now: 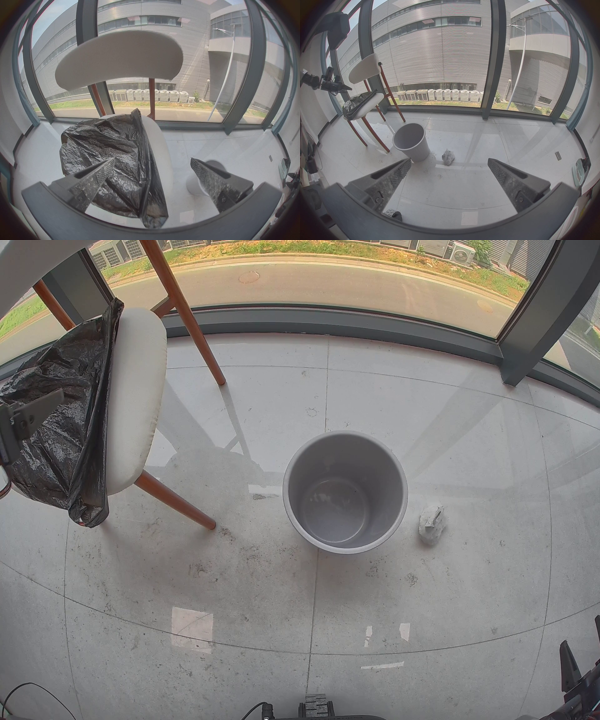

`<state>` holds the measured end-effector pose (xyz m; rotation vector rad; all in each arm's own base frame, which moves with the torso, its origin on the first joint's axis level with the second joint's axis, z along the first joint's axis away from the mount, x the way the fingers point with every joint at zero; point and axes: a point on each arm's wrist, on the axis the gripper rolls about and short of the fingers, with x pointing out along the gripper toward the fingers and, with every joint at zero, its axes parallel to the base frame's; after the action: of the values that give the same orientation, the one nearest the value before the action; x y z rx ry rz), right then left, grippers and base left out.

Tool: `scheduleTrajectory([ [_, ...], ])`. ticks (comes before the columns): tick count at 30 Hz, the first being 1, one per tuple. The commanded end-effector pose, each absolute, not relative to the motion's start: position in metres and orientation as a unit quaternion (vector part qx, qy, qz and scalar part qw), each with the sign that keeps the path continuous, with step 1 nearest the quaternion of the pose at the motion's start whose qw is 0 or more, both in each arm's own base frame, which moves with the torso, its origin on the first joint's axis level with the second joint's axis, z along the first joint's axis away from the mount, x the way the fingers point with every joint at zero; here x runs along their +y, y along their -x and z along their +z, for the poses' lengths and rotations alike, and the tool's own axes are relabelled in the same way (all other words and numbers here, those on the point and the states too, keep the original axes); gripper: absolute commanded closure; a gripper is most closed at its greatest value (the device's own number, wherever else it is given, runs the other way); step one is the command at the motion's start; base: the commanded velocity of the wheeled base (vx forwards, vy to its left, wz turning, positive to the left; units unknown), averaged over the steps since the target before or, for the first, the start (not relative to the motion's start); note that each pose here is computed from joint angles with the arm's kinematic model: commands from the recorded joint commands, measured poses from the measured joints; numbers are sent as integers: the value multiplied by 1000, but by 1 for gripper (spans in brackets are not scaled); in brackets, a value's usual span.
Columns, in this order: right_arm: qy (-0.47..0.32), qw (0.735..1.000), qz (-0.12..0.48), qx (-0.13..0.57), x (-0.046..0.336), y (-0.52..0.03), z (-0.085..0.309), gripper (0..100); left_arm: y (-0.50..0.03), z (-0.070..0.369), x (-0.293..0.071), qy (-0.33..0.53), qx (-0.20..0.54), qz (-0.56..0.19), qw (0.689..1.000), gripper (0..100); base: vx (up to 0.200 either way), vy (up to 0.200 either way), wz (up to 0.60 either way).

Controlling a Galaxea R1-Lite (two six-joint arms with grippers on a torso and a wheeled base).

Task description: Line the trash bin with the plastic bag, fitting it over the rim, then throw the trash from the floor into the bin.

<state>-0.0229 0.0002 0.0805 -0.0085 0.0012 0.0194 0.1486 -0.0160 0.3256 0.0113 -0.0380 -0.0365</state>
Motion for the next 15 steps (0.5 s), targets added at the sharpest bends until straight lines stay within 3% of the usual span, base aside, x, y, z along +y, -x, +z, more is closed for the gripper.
scheduleTrajectory([
  [1,4,1000,9,8,0,22,75,0,-203,314,-21,-11,36,-3,999,0,0,0,0],
  [8,6,1000,10,7,0,22,75,0,-233,304,-23,-13,60,0,998,0,0,0,0],
  [15,6,1000,10,8,0,22,75,0,-262,304,-17,-14,38,24,999,0,0,0,0],
])
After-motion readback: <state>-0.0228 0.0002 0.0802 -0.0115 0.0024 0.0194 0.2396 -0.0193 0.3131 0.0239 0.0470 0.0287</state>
